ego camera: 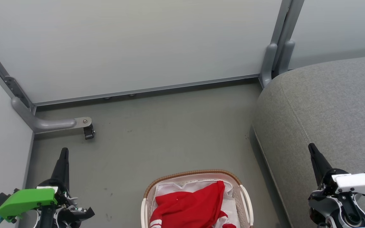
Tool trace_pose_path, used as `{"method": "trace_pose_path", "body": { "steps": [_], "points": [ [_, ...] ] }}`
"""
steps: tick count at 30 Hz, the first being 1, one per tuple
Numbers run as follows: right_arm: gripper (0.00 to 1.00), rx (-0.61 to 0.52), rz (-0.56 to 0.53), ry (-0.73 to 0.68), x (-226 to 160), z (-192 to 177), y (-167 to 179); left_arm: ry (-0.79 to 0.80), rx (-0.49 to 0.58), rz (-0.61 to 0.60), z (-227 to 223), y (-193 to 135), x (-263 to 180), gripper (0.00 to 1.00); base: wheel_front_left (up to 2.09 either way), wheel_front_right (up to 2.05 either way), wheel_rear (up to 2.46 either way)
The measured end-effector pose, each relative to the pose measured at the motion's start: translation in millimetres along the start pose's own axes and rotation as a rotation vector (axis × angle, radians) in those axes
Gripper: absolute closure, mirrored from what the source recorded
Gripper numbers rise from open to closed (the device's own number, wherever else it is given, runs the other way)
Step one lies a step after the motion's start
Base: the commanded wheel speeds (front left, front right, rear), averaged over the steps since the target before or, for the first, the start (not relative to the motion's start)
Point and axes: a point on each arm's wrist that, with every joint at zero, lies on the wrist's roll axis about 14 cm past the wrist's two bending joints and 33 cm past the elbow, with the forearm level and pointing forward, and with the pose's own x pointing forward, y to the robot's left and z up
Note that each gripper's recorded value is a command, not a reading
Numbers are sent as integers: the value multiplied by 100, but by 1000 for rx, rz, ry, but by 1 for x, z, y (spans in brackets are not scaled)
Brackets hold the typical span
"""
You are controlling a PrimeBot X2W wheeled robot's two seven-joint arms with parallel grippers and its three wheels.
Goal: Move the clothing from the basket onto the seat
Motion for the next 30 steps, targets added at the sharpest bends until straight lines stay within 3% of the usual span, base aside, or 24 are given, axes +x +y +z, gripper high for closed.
{"method": "trace_pose_path", "body": {
  "steps": [30],
  "points": [
    [100, 0, 0, 0, 0, 0, 0, 0, 0, 0, 0, 0, 0, 100, 0, 0, 0]
  ]
}}
